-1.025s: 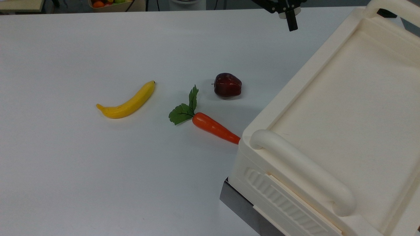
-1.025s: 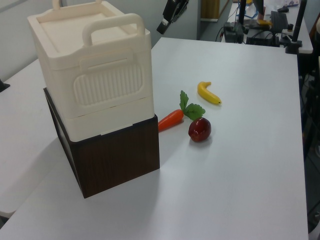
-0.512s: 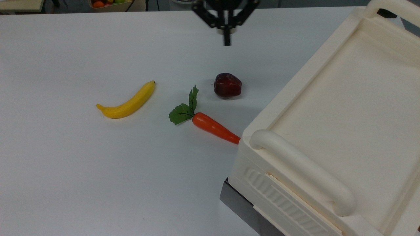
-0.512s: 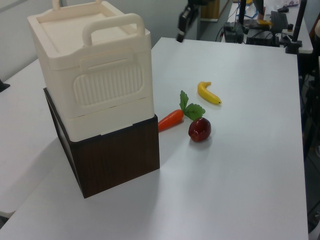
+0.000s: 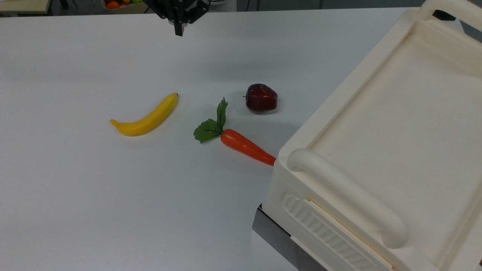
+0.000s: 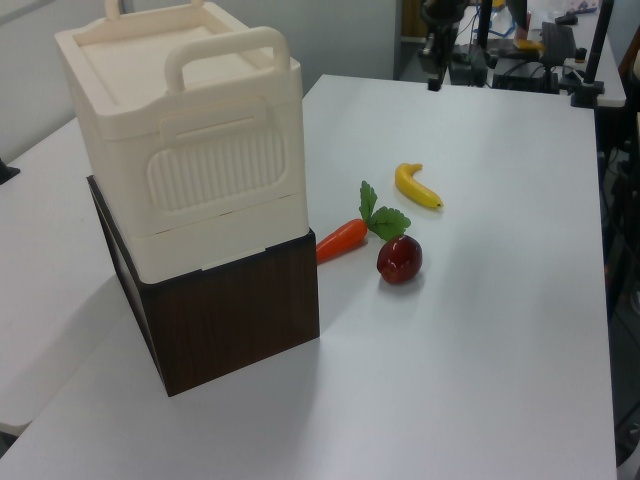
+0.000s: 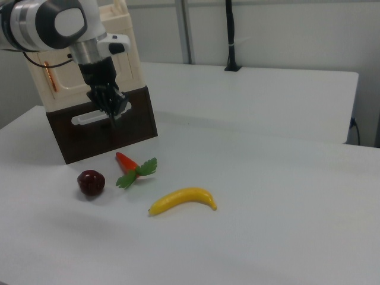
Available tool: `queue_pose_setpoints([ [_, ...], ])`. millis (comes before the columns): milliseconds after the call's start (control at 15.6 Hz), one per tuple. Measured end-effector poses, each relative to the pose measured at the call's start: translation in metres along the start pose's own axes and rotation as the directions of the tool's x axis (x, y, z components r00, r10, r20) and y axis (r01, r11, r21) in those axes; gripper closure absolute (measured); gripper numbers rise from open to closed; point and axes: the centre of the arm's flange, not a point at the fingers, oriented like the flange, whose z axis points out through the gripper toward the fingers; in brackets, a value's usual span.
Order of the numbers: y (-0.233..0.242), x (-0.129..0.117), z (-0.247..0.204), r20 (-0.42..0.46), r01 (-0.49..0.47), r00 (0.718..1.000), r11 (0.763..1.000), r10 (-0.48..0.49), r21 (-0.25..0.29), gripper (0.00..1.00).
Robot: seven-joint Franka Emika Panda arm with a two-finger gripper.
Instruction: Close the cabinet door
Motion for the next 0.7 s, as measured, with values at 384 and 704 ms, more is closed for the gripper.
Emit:
queue_pose_setpoints([
  [384, 0.024, -0.020, -0.009, 0.020, -0.039, 0.999, 0.999, 0.039, -0.008, 0.79],
  [704, 0.030, -0.021, -0.006, 0.036, -0.048, 0.998, 0.999, 0.048, -0.011, 0.30],
])
